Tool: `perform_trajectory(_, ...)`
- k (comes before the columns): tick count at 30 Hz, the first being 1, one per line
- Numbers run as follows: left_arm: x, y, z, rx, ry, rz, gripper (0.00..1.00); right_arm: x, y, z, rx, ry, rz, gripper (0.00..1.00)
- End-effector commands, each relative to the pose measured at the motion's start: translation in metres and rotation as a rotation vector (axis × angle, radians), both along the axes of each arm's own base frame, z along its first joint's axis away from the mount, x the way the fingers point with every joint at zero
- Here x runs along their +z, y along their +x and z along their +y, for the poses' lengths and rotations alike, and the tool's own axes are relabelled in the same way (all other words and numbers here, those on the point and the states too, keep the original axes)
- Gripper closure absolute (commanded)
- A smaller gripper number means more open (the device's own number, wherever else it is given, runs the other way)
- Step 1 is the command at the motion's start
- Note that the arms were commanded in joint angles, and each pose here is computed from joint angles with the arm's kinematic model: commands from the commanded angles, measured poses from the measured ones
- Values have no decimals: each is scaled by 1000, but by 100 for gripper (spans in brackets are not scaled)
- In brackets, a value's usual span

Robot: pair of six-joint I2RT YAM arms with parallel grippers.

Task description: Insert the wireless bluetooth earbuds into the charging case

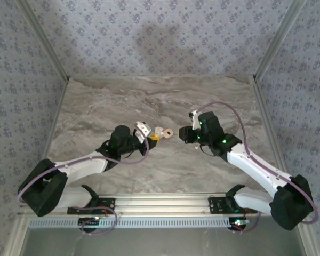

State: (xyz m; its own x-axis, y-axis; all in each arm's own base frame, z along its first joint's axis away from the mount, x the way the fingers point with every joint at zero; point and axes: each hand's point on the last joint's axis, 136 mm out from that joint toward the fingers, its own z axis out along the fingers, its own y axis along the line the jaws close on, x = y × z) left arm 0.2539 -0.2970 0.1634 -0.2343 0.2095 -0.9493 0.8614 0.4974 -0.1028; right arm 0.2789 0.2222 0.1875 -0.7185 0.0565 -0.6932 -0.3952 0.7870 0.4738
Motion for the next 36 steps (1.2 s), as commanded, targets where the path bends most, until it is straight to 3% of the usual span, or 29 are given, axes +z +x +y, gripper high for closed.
perform_trajectory(1, 40, 4, -19, -45, -97, -72, 90, 33, 2, 8, 53, 80, -128, 79)
perform_trajectory(15, 62, 1, -32, -84, -185, -94, 90, 84, -3, 21, 122, 250, -313, 79)
perform_trajectory(36, 79, -2, -33, -96, -230, -120, 90, 77, -2, 41, 175, 308, -272, 78)
